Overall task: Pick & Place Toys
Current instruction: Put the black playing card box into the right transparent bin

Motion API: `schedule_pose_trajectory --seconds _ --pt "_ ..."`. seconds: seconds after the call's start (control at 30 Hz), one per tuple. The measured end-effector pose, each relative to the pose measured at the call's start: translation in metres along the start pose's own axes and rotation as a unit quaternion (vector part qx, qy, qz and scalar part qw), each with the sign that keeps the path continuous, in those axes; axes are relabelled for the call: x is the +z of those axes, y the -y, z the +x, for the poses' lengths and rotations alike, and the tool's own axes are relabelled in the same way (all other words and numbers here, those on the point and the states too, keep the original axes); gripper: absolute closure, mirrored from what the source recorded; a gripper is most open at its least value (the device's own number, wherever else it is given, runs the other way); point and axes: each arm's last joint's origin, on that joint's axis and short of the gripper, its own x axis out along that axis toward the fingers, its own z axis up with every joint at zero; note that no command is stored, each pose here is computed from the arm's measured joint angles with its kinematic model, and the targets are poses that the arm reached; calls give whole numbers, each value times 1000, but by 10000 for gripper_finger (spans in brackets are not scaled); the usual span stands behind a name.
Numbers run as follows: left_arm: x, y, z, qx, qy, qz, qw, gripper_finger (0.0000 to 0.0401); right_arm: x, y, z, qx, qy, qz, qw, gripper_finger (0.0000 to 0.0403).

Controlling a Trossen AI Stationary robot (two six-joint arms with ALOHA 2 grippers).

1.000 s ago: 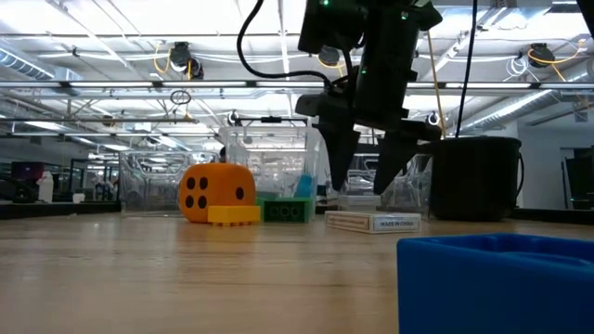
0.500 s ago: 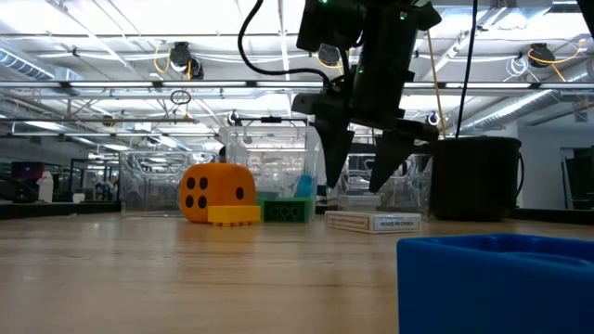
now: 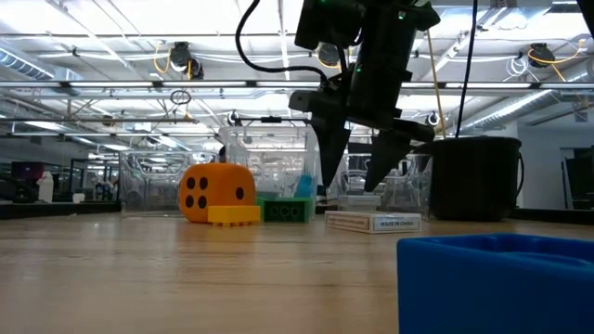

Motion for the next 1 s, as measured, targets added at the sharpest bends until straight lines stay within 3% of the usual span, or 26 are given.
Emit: schedule_pose_trajectory --seconds 0.13,0.43,0.73,1.0 --pt "0 0 0 0 0 0 1000 304 0 0 0 0 0 -1 1000 92" --pt "0 0 0 0 0 0 1000 304 -10 7 11 -1 -14 -5 1000 7" --pt "-2 -1 0 6 -13 -1 1000 304 -25 18 25 -12 -25 9 1000 13" --pt "-2 -1 0 7 -13 0 1000 304 -30 20 34 18 -20 26 999 14"
